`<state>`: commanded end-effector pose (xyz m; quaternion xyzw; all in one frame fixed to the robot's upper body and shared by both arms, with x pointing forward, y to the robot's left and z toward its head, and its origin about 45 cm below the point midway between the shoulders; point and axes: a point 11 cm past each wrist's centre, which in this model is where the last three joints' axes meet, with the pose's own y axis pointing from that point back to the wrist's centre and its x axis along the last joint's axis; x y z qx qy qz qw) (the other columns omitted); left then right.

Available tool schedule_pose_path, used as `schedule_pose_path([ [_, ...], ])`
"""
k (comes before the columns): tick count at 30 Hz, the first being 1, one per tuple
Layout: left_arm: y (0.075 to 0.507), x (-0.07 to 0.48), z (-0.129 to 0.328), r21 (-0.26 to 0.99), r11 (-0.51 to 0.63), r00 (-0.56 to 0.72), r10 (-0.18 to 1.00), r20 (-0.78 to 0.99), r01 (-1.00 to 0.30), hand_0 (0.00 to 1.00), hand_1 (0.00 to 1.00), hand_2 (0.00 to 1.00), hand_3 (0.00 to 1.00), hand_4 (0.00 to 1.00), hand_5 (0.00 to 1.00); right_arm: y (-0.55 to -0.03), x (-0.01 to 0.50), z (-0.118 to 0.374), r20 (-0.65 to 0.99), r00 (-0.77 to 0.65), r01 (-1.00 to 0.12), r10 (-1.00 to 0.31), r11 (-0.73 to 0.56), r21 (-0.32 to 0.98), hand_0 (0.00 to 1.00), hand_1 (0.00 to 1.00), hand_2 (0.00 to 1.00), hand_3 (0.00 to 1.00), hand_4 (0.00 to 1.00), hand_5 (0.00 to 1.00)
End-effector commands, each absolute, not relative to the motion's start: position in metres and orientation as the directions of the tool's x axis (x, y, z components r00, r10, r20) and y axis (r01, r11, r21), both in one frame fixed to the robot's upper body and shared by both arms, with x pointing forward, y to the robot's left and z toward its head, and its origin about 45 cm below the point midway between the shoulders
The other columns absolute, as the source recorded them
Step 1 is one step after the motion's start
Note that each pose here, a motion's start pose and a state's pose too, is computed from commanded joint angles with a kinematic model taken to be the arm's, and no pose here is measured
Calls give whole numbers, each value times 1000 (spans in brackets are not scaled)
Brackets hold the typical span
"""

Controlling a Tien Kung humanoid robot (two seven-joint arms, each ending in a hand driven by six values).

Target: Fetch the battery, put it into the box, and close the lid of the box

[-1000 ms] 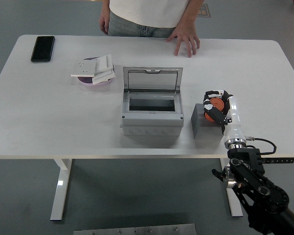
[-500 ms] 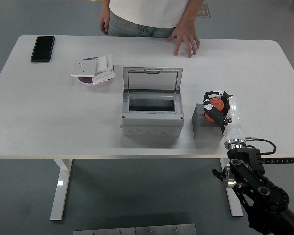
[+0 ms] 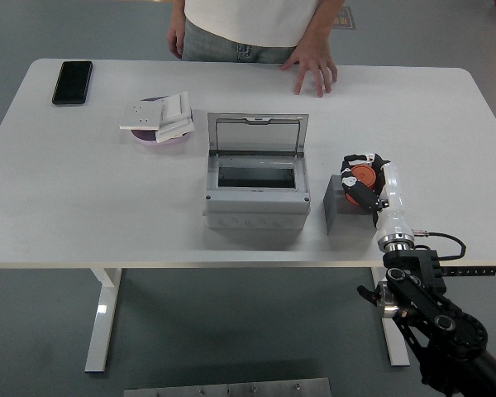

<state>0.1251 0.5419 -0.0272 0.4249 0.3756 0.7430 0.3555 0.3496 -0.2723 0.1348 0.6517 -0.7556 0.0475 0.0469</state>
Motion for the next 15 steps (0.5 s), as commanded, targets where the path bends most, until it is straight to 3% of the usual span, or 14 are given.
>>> schedule_pose_path([
  [15, 543, 126, -26, 858, -468, -388, 846, 366, -211, 586, 756, 592, 557, 593, 92, -274, 350, 135, 136, -150, -989, -979, 150, -11, 420, 361, 330, 357, 294, 11],
])
